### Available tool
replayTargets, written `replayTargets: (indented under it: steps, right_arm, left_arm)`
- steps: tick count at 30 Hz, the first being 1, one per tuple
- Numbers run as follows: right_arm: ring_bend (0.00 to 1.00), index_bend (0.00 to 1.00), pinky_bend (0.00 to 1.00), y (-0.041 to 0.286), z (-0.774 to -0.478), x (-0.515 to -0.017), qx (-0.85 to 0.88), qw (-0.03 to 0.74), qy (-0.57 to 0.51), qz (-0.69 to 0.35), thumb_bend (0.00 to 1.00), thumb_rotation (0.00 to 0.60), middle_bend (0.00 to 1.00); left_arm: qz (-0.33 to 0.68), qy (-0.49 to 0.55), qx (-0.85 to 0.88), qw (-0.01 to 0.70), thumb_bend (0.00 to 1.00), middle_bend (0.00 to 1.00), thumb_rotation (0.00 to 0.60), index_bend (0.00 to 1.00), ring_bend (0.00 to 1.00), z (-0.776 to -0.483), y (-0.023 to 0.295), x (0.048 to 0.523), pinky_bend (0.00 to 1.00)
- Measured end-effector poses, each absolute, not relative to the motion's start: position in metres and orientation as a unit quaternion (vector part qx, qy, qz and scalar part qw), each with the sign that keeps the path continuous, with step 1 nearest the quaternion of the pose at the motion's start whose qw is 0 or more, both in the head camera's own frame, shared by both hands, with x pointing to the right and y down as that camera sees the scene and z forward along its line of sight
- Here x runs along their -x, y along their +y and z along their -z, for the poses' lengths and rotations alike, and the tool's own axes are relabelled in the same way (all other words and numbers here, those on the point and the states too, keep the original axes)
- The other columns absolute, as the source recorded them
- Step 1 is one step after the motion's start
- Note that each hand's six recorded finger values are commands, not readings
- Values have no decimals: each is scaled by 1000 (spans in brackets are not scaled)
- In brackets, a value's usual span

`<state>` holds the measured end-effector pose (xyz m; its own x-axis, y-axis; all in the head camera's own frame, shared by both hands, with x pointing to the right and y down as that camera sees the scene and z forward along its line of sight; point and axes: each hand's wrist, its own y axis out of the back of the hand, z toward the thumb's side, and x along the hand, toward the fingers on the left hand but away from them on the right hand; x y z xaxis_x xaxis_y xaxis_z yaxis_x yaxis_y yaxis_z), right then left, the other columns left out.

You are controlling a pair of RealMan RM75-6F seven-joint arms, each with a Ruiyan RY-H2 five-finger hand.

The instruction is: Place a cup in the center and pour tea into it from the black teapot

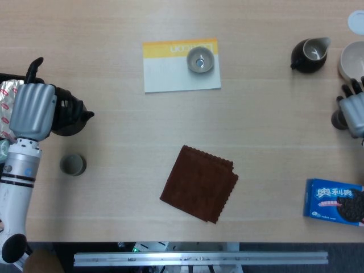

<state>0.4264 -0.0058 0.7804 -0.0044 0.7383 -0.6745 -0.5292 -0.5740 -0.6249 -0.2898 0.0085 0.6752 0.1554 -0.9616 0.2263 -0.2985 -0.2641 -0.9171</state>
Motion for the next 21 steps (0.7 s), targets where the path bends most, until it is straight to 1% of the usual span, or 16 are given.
replayTargets:
  steps: [7,11,17,21]
  right_arm:
    - [25,433,44,-5,-778,-418,552,452,-101,-693,238,600,188]
    - [27,441,44,-6,-771,-402,568,457,-110,-676,237,600,199]
    - [27,442,44,-10,-752,-358,606,466,-125,-632,237,600,201]
    - [27,442,44,-15,-735,-316,639,473,-132,-592,238,600,202]
  left_arm:
    - [442,478,660,375,382,1000,524,924,852,-674,8,292,88]
    - [441,478,658,380,382,1000,530,924,851,-670,7,294,88]
    - [441,477,655,386,382,1000,535,924,852,-663,6,294,88]
    - [439,477,655,389,382,1000,541,924,851,-658,7,293,88]
